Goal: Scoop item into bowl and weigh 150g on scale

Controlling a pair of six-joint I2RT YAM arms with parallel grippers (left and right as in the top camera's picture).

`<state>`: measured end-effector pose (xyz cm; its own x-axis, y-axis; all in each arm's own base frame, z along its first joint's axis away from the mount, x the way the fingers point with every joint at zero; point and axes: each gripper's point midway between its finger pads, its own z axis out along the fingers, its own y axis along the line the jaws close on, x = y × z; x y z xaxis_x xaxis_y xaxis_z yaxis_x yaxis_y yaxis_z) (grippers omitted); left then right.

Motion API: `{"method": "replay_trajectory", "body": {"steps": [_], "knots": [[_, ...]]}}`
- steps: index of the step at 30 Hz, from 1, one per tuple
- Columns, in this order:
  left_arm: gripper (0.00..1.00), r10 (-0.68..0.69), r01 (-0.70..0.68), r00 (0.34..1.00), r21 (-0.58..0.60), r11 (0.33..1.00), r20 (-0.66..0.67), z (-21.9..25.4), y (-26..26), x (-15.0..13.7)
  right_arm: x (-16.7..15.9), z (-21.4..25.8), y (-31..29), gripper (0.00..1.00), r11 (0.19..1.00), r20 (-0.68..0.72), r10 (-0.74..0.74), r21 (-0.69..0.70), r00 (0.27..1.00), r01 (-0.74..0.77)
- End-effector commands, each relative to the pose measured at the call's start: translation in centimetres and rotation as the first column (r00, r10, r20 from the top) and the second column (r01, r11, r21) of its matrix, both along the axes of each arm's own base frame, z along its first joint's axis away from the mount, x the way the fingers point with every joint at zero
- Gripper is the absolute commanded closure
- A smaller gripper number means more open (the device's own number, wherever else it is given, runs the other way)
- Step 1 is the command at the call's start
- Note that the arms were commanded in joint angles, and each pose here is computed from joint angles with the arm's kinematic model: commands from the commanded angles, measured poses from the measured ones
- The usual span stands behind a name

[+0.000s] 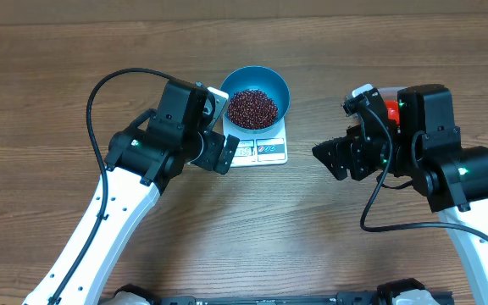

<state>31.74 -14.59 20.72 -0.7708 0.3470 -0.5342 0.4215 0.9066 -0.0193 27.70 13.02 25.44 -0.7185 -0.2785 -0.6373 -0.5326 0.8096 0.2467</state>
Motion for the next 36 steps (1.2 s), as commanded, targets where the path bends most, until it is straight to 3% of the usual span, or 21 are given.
{"method": "replay_trajectory", "body": {"steps": [1, 4, 7, 36], "knots": [[0.00, -0.015, 0.015, 1.000, 0.009, 1.000, 0.012, 0.26, -0.10, 0.31, -0.23, 0.07, 0.42, 0.19, 1.000, 0.001, 0.019, 0.015, 1.000, -0.019], [0.01, -0.015, 0.015, 1.000, 0.009, 1.000, 0.012, 0.26, -0.10, 0.31, -0.23, 0.07, 0.41, 0.18, 1.000, 0.001, 0.019, 0.015, 1.000, -0.019], [0.00, -0.015, 0.015, 1.000, 0.009, 1.000, 0.012, 0.26, -0.10, 0.31, -0.24, 0.05, 0.40, 0.00, 1.000, 0.000, 0.019, 0.014, 1.000, -0.019], [0.00, -0.015, 0.015, 1.000, 0.009, 1.000, 0.012, 0.26, -0.10, 0.31, -1.02, -0.55, 0.23, 0.00, 1.000, -0.043, 0.019, 0.006, 0.999, -0.019]]}}
